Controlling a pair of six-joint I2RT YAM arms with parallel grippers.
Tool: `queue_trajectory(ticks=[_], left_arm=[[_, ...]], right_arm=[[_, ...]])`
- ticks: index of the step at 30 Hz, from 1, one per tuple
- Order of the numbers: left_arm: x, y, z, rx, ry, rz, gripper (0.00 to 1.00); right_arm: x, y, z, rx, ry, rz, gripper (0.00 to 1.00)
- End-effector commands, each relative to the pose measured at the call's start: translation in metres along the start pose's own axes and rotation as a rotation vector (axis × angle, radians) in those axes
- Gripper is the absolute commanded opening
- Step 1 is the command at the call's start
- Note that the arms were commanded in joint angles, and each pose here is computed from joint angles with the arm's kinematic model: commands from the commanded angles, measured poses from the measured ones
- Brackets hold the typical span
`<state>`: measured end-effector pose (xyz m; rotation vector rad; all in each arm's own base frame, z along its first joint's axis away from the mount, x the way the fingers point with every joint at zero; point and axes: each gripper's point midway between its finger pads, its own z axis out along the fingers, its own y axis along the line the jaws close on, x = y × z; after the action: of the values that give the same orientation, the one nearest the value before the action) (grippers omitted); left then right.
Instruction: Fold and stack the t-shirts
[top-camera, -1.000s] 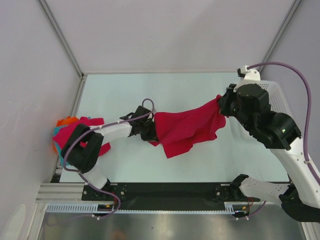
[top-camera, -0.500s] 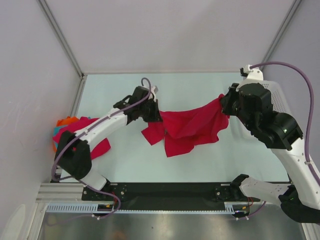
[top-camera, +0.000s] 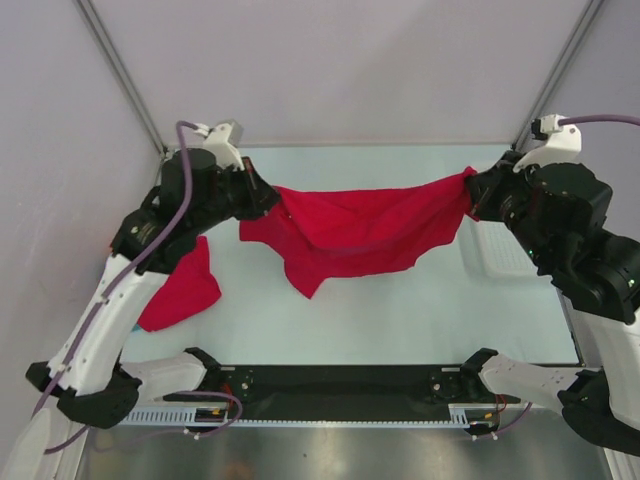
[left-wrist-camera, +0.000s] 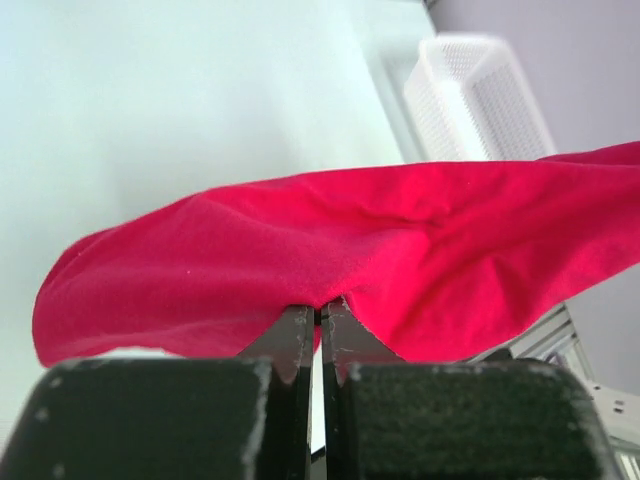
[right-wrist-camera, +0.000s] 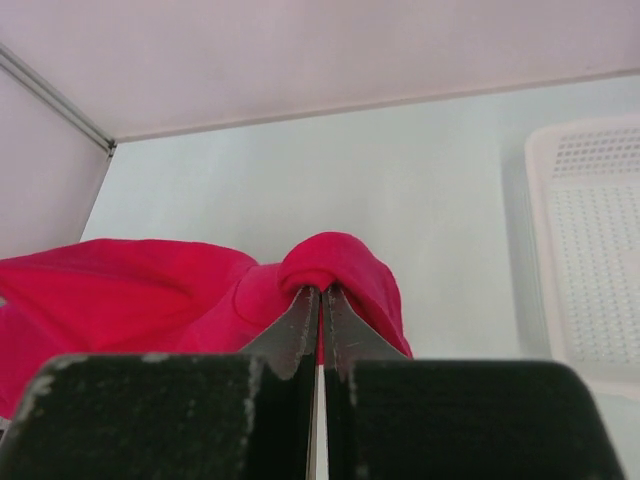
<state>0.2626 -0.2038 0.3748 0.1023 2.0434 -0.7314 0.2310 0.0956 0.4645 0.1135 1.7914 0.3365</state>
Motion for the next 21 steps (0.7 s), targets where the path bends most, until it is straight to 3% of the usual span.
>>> queue_trajectory(ticks=[1,6,11,21], left_arm=[[-0.036,-0.003,-0.056,-0.036,-0.136,0.000,0.00],[-0.062,-0.003,-0.093,-0.066,-0.247,-0.009,0.00],[-0.067,0.020,-0.102,-0.201,-0.259,0.003,0.00],[-0.080,0.015,-0.126,-0.183,-0.330,-0.021,0.00]], right_arm=[[-0.038,-0.011,-0.027,0.010,-0.117,0.018,0.00],[-0.049,-0.022,-0.037,0.042,-0.166,0.026,0.00],[-0.038,-0.022,-0.030,0.057,-0.129,0.022,0.00],[-0.040,-0.024,-0.032,0.059,-0.139,0.023,0.00]])
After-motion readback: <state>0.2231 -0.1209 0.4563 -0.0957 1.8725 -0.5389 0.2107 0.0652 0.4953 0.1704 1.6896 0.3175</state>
